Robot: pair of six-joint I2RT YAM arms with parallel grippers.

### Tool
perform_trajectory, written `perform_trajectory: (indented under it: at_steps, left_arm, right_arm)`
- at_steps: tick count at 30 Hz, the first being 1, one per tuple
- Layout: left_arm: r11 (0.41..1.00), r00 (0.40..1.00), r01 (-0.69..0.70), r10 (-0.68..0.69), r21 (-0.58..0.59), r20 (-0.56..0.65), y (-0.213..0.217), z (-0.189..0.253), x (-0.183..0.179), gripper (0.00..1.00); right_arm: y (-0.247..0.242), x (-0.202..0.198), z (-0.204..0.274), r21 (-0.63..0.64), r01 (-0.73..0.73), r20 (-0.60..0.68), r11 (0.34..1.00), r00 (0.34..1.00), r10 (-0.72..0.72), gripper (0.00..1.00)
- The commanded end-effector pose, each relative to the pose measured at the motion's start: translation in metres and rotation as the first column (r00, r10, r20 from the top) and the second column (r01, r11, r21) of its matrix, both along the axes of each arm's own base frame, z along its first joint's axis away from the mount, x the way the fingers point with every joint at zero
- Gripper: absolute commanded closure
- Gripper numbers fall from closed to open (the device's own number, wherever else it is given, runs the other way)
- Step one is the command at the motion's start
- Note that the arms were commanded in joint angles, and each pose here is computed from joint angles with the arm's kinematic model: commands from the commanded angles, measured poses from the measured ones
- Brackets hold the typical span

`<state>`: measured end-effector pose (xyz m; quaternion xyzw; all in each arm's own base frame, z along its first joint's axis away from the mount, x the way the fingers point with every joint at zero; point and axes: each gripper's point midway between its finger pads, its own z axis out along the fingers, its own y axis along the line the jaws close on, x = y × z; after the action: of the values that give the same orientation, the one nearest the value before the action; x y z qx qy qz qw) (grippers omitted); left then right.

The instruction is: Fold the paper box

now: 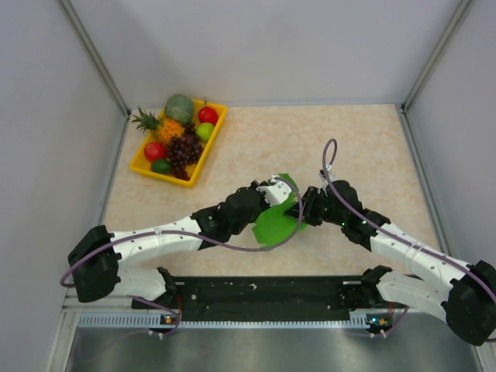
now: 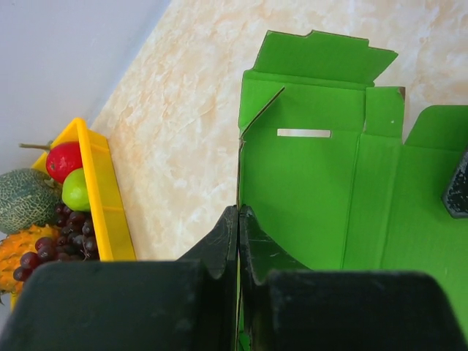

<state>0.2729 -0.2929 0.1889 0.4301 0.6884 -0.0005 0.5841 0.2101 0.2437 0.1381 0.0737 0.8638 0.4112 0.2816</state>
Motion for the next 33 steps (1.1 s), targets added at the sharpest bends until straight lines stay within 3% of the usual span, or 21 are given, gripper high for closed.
perform_trajectory:
  at_steps: [1, 3, 8, 11, 12, 16, 20, 22, 24, 25, 32, 33]
  left_arm:
    - [0.993, 1.000, -0.014, 0.013, -0.116, -0.008, -0.012, 0.027, 0.000, 0.93]
    - [0.990, 0.999, -0.016, 0.011, -0.137, -0.041, -0.013, 0.030, -0.004, 0.81]
    - [0.977, 0.981, 0.020, -0.061, -0.212, -0.186, -0.012, 0.043, -0.028, 0.40]
    - [0.952, 0.952, 0.037, -0.126, -0.303, -0.279, 0.002, 0.054, -0.044, 0.31]
    - [0.932, 0.929, 0.089, -0.205, -0.350, -0.307, 0.000, 0.058, -0.056, 0.29]
    - [0.825, 0.848, 0.086, -0.355, -0.559, -0.394, 0.032, 0.076, -0.066, 0.24]
    - [0.785, 0.750, 0.129, -0.477, -0.606, -0.459, 0.036, 0.061, -0.076, 0.21]
    - [0.787, 0.713, 0.165, -0.512, -0.595, -0.479, 0.033, 0.056, -0.077, 0.01]
    - [0.787, 0.676, 0.209, -0.545, -0.580, -0.497, 0.031, 0.052, -0.083, 0.02]
    - [0.787, 0.678, 0.221, -0.549, -0.577, -0.489, 0.031, 0.053, -0.084, 0.10]
    - [0.798, 0.682, 0.227, -0.540, -0.559, -0.494, 0.038, 0.043, -0.082, 0.35]
    - [0.787, 0.673, 0.242, -0.558, -0.568, -0.486, 0.037, 0.045, -0.084, 0.35]
  right_arm:
    - [0.000, 0.016, 0.014, 0.033, 0.064, 0.062, 0.997, 0.996, -0.066, 0.84]
    - [-0.006, 0.022, 0.011, -0.022, 0.070, 0.109, 0.997, 0.992, -0.067, 1.00]
    - [-0.010, 0.028, 0.010, -0.114, -0.015, 0.228, 0.993, 0.973, 0.041, 1.00]
    - [-0.011, 0.027, 0.011, -0.146, -0.102, 0.272, 0.984, 0.952, 0.139, 1.00]
    - [-0.008, 0.021, 0.012, -0.136, -0.154, 0.275, 0.979, 0.943, 0.187, 1.00]
    - [-0.008, 0.025, 0.028, -0.086, -0.277, 0.362, 0.957, 0.886, 0.289, 1.00]
    - [0.007, 0.013, 0.040, -0.047, -0.432, 0.400, 0.901, 0.818, 0.413, 1.00]
    - [0.015, 0.004, 0.044, -0.019, -0.515, 0.401, 0.857, 0.781, 0.478, 1.00]
    - [0.016, 0.001, 0.044, -0.015, -0.542, 0.403, 0.840, 0.766, 0.501, 1.00]
    - [0.017, 0.000, 0.043, -0.014, -0.553, 0.399, 0.833, 0.761, 0.512, 1.00]
    - [0.018, -0.011, 0.045, -0.019, -0.609, 0.430, 0.793, 0.711, 0.557, 1.00]
    - [0.019, -0.013, 0.046, -0.013, -0.619, 0.434, 0.786, 0.704, 0.562, 1.00]
